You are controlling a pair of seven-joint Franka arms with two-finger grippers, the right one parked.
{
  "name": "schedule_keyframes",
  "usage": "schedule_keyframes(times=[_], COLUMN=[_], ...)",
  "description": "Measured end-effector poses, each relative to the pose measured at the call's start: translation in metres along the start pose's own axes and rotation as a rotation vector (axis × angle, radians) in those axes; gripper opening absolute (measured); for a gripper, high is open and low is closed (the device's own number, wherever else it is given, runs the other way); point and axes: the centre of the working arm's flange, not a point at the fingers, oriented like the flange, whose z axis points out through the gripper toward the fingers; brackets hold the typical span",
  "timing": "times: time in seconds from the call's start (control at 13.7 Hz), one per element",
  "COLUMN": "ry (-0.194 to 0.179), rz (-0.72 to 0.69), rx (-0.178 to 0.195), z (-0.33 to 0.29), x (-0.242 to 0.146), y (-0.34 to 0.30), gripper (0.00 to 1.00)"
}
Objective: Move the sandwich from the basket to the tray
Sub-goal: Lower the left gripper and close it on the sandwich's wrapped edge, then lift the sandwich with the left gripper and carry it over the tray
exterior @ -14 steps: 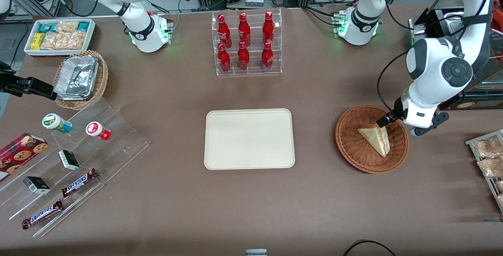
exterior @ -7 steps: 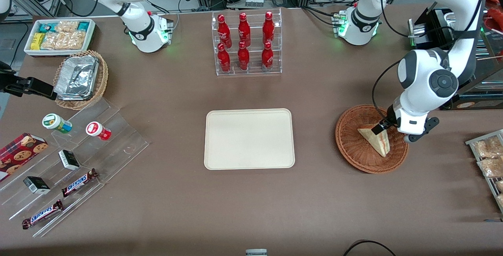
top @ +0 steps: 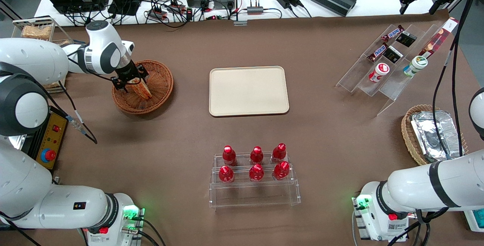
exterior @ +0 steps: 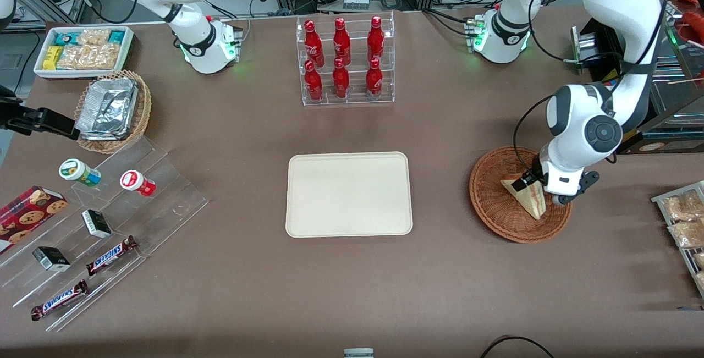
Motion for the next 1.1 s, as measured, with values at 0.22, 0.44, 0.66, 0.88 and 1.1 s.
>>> schedule_keyframes(times=[0.22,0.44,0.66,0.88,1.1], ry=[-0.006,-0.007,-0.018,-0.019,-0.032], rz=[-0.034,-0.036,-0.033,-0.013,0.044], rx=[0.005,0.006,0.017,0.02,0.036], z=[0.004,-0.001,-0.017,-0.048,-0.084], x=[0.0,-0.001,-0.001,-0.006,-0.025], y=[0.0,0.001,0.003,0.012,0.033], gripper=[0.65,0.36,0.26,0.16,0.16])
